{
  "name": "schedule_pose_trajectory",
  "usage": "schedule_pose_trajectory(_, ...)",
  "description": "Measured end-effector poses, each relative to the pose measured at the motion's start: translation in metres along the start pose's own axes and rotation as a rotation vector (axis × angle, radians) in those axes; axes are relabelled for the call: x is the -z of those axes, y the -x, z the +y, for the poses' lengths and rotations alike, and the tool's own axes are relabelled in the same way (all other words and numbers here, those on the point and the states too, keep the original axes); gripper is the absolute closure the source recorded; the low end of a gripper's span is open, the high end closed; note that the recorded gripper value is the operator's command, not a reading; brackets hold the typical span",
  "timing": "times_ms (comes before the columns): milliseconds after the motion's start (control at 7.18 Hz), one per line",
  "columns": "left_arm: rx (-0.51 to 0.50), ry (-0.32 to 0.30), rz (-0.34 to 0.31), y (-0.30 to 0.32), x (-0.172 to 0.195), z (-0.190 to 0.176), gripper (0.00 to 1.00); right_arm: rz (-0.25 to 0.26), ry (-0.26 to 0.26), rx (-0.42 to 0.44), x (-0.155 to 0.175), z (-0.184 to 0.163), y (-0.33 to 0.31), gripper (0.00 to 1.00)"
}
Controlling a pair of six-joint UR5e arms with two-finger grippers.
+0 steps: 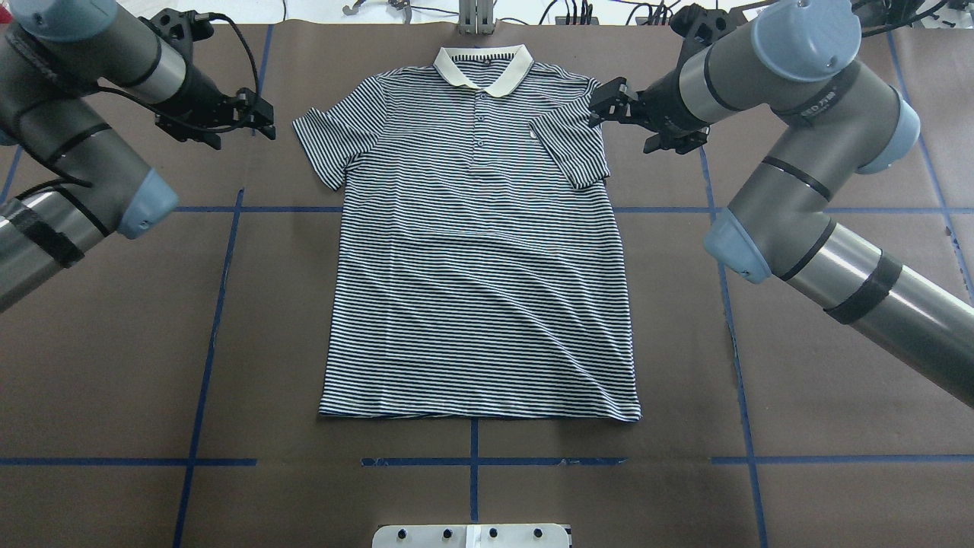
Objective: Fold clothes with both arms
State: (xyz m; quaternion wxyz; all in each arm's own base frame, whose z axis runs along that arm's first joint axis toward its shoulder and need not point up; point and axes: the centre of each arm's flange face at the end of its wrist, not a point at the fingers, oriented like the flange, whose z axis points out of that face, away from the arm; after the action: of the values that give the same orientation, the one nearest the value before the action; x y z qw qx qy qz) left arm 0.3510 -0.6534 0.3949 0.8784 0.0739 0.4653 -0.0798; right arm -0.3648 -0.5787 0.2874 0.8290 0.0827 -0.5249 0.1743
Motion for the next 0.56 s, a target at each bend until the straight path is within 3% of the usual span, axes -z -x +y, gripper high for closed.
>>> schedule_pose_trajectory(279,0.016,-0.074,-0.018,-0.014,-0.041,-0.004,0.33,0.013,-0.004,0.025,0.000,0.001,-0.015,0.00)
schedule_pose_trajectory(557,0.004,-0.135,-0.036,-0.021,-0.073,-0.007,0.41,0.018,-0.004,0.036,-0.003,0.003,-0.018,0.00)
